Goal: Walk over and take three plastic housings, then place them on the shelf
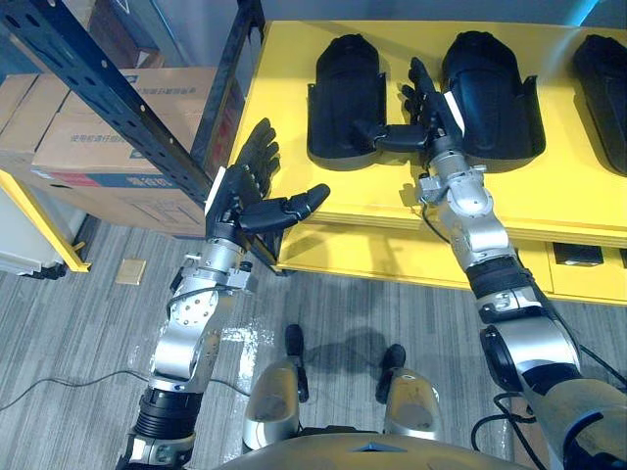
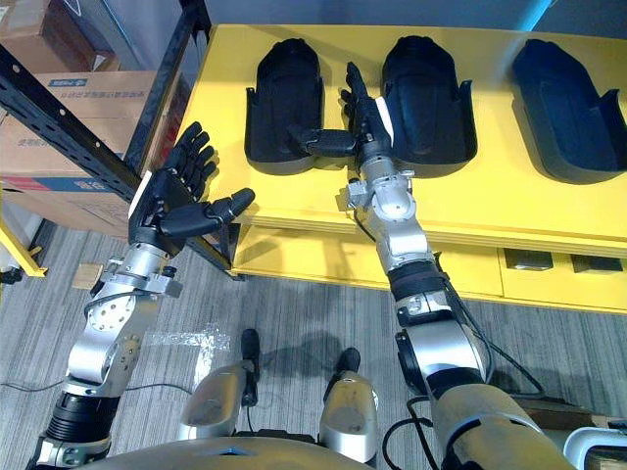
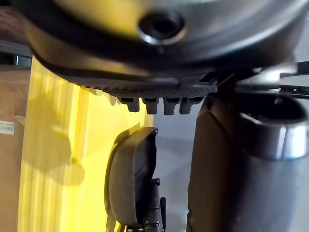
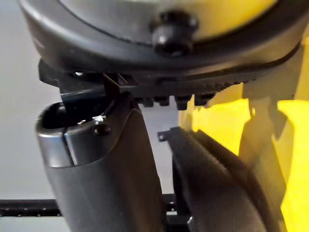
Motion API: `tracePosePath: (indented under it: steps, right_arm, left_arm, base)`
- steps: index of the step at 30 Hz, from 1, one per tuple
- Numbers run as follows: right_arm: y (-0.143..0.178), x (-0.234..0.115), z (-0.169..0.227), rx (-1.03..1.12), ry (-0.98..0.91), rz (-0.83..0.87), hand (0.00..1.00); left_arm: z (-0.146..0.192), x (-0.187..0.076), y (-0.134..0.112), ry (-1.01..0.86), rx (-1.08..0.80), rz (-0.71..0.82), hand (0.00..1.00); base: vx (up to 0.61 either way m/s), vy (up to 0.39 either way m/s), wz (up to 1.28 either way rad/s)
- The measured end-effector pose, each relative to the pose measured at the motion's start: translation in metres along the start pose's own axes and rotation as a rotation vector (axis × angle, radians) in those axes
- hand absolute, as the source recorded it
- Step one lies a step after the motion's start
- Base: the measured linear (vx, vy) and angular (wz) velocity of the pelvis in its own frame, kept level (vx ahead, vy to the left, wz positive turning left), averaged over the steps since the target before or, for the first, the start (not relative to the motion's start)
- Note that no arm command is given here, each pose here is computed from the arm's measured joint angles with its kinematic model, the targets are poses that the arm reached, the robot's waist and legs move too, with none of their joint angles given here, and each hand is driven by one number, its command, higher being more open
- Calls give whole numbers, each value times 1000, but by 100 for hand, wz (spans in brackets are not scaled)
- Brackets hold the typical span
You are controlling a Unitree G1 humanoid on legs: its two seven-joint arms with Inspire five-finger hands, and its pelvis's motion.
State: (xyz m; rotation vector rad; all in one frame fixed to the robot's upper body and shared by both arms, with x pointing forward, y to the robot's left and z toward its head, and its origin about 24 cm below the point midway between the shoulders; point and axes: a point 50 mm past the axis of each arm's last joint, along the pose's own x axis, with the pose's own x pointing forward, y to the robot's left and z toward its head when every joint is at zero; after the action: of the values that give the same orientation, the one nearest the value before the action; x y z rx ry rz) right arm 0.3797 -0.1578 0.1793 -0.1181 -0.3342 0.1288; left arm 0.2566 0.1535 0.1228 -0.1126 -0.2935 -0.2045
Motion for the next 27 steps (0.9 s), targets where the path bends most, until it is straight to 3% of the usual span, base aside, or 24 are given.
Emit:
tracePosePath:
  steps: [8, 14, 19, 27]
  right_arm:
    - [31, -7, 54, 36, -262, 17, 100]
    - [42, -46, 84, 105, -460, 13, 100]
    - [11, -84, 65, 72, -419, -127, 100]
    - [-65, -180, 23, -80, -209, -525, 100]
  left_arm:
    - [-4, 1, -10, 6, 5, 7, 100]
    - [-6, 0, -11, 13, 46, 37, 100]
    - [-8, -9, -9, -2, 77, 66, 100]
    - [5, -38, 3, -121, 100, 83, 100]
  base:
    - [4, -3, -3]
    - [29, -12, -16]
    - [94, 4, -13]
    - [56, 1, -24]
